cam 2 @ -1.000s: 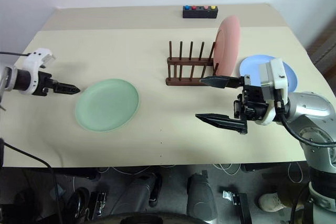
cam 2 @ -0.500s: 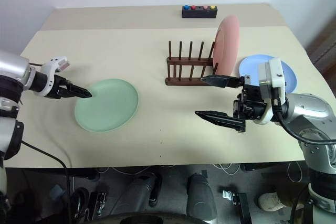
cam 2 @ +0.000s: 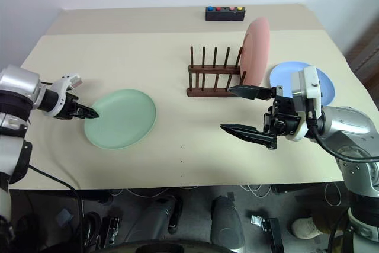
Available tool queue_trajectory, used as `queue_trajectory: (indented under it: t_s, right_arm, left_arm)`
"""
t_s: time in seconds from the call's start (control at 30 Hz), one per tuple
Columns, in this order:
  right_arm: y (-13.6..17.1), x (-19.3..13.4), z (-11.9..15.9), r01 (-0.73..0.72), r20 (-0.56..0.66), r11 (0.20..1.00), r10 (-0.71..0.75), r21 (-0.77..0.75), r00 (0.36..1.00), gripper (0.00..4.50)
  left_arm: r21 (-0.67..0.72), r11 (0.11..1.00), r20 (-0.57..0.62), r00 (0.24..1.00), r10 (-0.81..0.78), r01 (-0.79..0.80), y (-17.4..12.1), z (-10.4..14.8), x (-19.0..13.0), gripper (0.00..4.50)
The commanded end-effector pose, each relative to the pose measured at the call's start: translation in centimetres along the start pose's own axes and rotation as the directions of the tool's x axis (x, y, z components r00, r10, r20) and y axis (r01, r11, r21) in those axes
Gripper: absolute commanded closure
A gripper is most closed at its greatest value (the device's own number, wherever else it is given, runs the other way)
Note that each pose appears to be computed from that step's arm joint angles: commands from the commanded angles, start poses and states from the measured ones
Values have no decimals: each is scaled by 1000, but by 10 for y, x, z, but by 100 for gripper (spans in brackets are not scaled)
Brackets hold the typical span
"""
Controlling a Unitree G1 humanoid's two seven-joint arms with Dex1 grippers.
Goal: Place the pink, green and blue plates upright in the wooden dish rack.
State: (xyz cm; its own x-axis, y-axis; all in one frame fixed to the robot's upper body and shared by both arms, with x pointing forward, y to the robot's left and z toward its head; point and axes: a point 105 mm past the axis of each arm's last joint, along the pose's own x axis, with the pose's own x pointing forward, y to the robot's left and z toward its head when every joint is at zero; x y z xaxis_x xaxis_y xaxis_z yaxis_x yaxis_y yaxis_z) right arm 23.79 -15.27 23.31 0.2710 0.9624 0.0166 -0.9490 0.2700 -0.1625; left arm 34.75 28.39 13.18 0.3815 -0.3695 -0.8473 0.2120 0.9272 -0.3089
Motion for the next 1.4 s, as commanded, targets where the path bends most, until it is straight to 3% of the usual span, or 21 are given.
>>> queue_trajectory:
  t_s: [0.03,0.27,0.5,0.73,0.8,1.07,1.17,1.3,1.4]
  right_arm:
    - [-2,-3,9,15,13,999,-15,-44,1000,0]
    - [-4,-3,8,23,11,999,-22,-45,1000,0]
    - [-7,-5,7,34,-4,998,-34,-60,999,0]
    - [-18,-7,14,70,17,994,-69,-86,997,0]
    - [-20,-7,14,73,15,993,-72,-90,997,0]
    - [-42,-10,26,206,49,963,-200,-177,979,0]
    - [-57,-2,29,287,19,906,-296,-310,955,0]
    - [-65,6,41,344,62,843,-351,-413,934,0]
    - [-69,12,52,370,89,724,-396,-583,914,0]
  left_arm:
    - [-20,1000,-28,1000,0,-1,1,-7,8,447]
    - [-23,999,27,999,-43,43,-5,1,5,447]
    - [272,945,231,940,-249,183,-32,33,-33,447]
    - [480,846,471,746,-471,231,-61,57,-72,447]
    - [480,845,501,718,-483,234,-62,58,-74,447]
    - [408,876,783,395,-480,257,-79,101,-91,447]
    - [393,873,837,280,-470,288,-95,119,-92,447]
    - [366,875,871,216,-442,316,-102,125,-88,447]
    - [318,855,894,171,-414,410,-102,128,-82,447]
